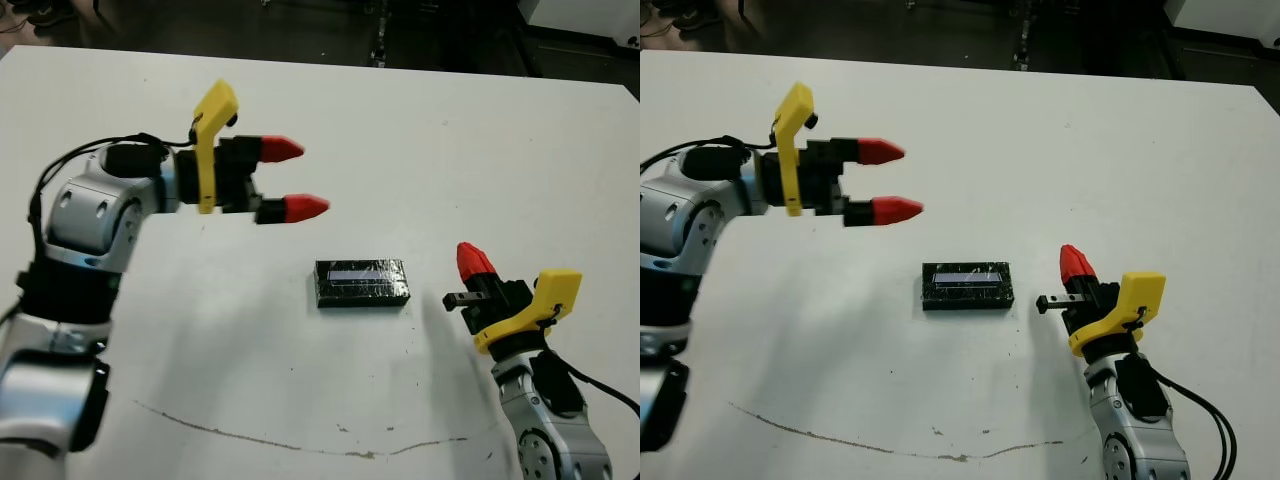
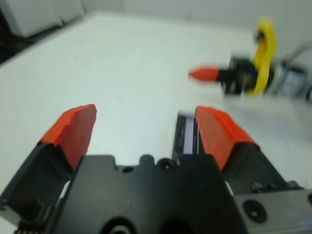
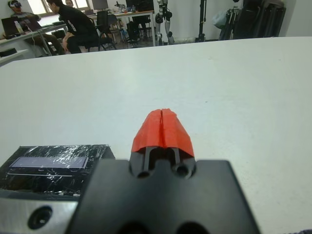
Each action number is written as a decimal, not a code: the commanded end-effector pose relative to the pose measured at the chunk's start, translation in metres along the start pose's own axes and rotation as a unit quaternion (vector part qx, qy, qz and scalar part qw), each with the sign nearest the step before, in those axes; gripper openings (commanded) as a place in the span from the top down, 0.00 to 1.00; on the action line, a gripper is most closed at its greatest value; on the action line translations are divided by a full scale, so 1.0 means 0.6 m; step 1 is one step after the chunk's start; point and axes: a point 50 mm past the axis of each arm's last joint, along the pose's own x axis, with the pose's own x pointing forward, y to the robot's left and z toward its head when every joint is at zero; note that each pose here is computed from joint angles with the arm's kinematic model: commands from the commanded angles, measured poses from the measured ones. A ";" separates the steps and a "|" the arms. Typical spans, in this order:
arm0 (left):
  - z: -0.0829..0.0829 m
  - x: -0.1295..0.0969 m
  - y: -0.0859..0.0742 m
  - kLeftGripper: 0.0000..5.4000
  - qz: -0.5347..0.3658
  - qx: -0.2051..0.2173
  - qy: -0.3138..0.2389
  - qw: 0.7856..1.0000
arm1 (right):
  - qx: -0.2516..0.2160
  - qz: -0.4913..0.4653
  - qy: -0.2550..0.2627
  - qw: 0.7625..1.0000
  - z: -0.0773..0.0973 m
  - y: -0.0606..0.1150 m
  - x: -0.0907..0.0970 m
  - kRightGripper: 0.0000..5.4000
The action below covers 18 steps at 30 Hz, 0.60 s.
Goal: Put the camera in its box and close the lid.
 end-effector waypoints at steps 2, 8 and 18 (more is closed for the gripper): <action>-0.022 0.012 -0.016 0.28 0.029 -0.039 -0.019 0.999 | -0.006 -0.008 0.004 1.000 -0.001 -0.007 -0.003 1.00; -0.054 0.031 -0.043 0.44 0.038 -0.069 -0.017 0.997 | -0.011 -0.010 -0.004 1.000 0.001 -0.013 -0.002 1.00; -0.109 0.051 -0.065 0.72 0.060 -0.092 0.045 0.993 | -0.016 -0.033 -0.026 0.999 0.008 -0.025 0.000 1.00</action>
